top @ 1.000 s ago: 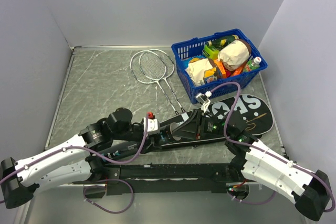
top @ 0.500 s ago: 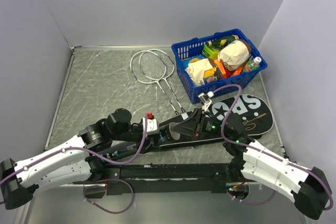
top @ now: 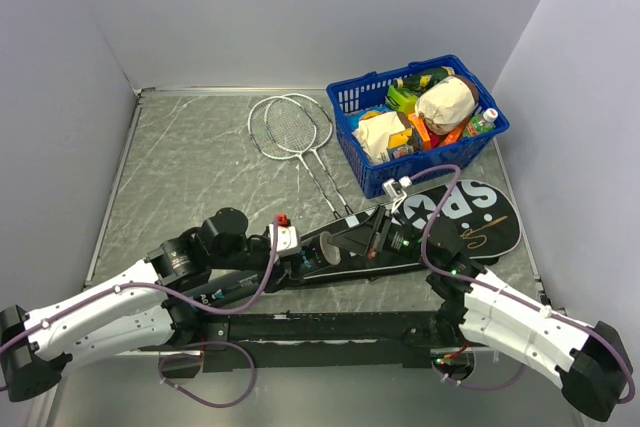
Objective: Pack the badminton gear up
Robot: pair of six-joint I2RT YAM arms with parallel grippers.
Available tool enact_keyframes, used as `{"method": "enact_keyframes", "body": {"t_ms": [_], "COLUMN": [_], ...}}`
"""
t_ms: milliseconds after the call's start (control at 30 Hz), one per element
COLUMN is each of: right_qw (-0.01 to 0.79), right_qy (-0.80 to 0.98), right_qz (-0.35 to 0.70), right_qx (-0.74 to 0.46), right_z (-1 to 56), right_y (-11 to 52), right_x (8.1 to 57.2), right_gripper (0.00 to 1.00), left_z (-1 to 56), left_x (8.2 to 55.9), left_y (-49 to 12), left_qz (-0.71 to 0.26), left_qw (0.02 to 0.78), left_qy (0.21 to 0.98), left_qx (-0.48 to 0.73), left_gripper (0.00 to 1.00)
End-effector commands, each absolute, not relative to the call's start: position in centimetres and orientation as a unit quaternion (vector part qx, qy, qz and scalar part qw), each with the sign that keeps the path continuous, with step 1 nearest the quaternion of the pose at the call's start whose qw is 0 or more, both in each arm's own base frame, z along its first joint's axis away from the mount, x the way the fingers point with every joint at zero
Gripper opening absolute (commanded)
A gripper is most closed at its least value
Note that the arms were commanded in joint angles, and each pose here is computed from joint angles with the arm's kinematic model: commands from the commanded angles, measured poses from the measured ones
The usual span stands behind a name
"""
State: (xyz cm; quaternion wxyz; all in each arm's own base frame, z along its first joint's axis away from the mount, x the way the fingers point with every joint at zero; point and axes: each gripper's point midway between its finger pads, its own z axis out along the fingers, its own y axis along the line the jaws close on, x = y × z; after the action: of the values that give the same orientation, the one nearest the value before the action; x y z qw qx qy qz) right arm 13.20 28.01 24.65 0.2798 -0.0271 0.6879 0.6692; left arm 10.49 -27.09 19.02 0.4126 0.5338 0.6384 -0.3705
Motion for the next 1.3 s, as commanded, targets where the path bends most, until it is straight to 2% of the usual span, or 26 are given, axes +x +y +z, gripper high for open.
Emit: {"method": "enact_keyframes", "body": {"t_ms": [0, 200, 600, 667, 733, 800, 833, 933, 1133, 1267], "right_qw": [0.25, 0.256, 0.215, 0.224, 0.27, 0.284, 0.32, 0.363, 0.402, 0.407], "right_qy": [0.735, 0.746, 0.75, 0.765, 0.775, 0.808, 0.815, 0.835, 0.838, 0.852], "right_qz": [0.629, 0.612, 0.605, 0.584, 0.553, 0.501, 0.469, 0.406, 0.368, 0.33], "right_qx": [-0.028, -0.062, -0.158, -0.149, -0.144, -0.125, -0.113, -0.081, -0.034, 0.006], "right_z": [20.7, 20.8, 22.6, 22.1, 23.2, 23.2, 23.3, 23.5, 23.0, 21.2], "right_y": [27.7, 27.6, 30.7, 30.2, 29.5, 27.8, 26.8, 23.7, 19.5, 16.5], "right_x": [12.3, 11.3, 8.8, 9.5, 11.1, 12.2, 13.5, 14.9, 14.5, 14.1], "right_gripper": [0.29, 0.29, 0.29, 0.31, 0.34, 0.35, 0.35, 0.35, 0.35, 0.35], "left_z": [26.4, 26.1, 24.0, 23.6, 23.1, 22.8, 23.2, 22.9, 22.4, 23.4], "left_x": [11.2, 12.6, 14.0, 14.1, 15.0, 15.7, 16.3, 17.9, 21.8, 26.7], "left_y": [-29.1, -28.8, -29.2, -29.1, -28.6, -28.4, -28.3, -28.3, -27.7, -24.5], "left_qz": [-0.407, -0.383, -0.356, -0.349, -0.324, -0.302, -0.288, -0.247, -0.158, -0.116], "left_qw": [0.521, 0.534, 0.514, 0.515, 0.524, 0.529, 0.535, 0.532, 0.524, 0.534], "left_qy": [0.546, 0.567, 0.604, 0.605, 0.614, 0.618, 0.622, 0.638, 0.663, 0.699], "left_qx": [0.515, 0.497, 0.494, 0.497, 0.494, 0.497, 0.494, 0.499, 0.51, 0.461], "left_gripper": [0.01, 0.01, 0.01, 0.01, 0.01, 0.01, 0.01, 0.01, 0.01, 0.01]}}
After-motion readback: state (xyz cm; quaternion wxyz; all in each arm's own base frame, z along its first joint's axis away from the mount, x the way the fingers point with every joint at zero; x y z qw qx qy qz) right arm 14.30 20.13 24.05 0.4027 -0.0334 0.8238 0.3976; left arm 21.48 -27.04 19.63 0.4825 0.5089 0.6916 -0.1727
